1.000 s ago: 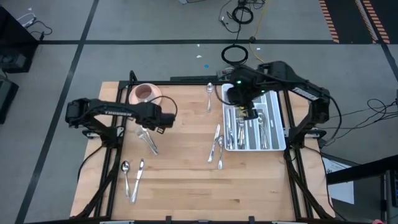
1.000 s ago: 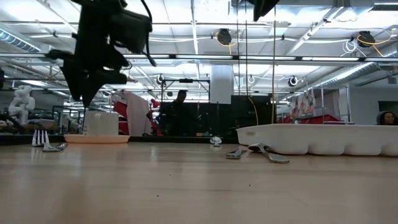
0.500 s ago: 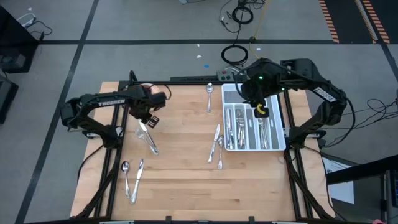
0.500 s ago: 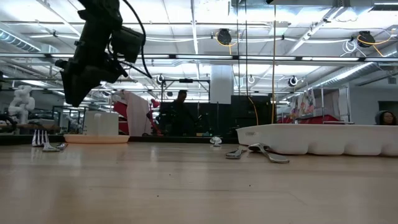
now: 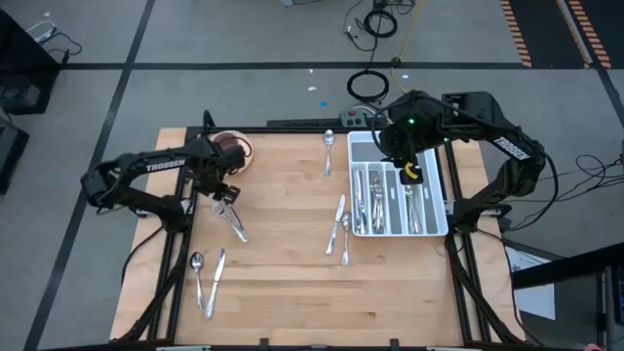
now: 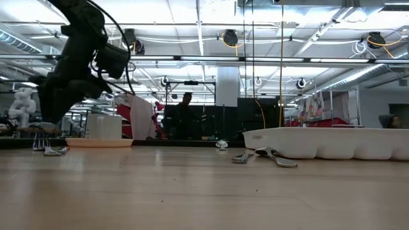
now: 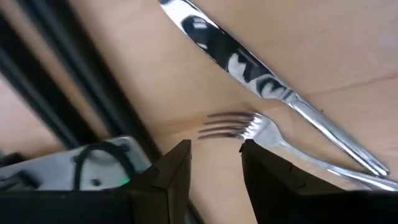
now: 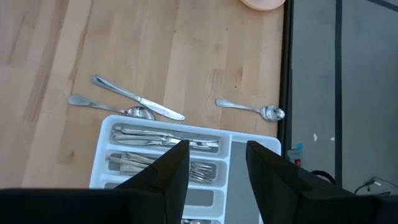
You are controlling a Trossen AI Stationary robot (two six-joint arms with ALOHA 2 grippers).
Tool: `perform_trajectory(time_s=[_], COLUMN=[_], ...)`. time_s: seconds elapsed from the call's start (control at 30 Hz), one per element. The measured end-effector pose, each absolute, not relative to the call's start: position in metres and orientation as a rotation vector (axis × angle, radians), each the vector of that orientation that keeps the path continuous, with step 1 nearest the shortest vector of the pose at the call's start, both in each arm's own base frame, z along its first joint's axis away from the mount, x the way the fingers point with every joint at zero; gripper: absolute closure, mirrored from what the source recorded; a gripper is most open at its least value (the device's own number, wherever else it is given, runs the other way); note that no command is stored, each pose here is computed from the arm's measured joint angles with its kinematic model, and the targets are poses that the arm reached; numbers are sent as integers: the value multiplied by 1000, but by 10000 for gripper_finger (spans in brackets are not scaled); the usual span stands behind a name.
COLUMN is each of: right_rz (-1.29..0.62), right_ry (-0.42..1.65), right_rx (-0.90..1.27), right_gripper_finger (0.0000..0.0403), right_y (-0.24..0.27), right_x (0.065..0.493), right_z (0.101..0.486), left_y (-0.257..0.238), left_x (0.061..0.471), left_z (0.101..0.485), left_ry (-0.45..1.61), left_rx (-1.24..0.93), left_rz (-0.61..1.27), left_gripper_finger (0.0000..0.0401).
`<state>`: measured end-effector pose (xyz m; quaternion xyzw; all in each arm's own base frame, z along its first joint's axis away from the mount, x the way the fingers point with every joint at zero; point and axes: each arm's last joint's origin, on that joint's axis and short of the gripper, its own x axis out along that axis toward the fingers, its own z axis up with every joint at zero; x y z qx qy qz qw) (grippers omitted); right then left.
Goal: Sort silverware
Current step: Put the silver fork into the silverware rack
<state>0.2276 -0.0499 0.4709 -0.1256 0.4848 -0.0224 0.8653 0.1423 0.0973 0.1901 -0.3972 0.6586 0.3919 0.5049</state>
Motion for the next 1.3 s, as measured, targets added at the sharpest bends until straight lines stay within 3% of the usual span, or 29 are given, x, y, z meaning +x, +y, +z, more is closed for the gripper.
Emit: perform_trajectory(time_s=[0.3,0.73,1.13,1.3], right_rz=[-58,-68,-73,-77], right_ry=[1014,1013,1011,1006], right_rx=[-243,-227,-217,-213], right_gripper_finger=[252,252,252,252], right_y=[-50,-50,-50,-50], right_x=[228,228,228,228], right_z=[471,471,471,471], left_y=[94,88,89,87], left_x=[139,131,132,123], left_z=[169,159,173,179], left_ry=[1524,1589,1508,1536], left_rx=[-967,-951,-962,-908], left_rz=[883,835,896,1031], left_gripper_finger=[256,256,256,256])
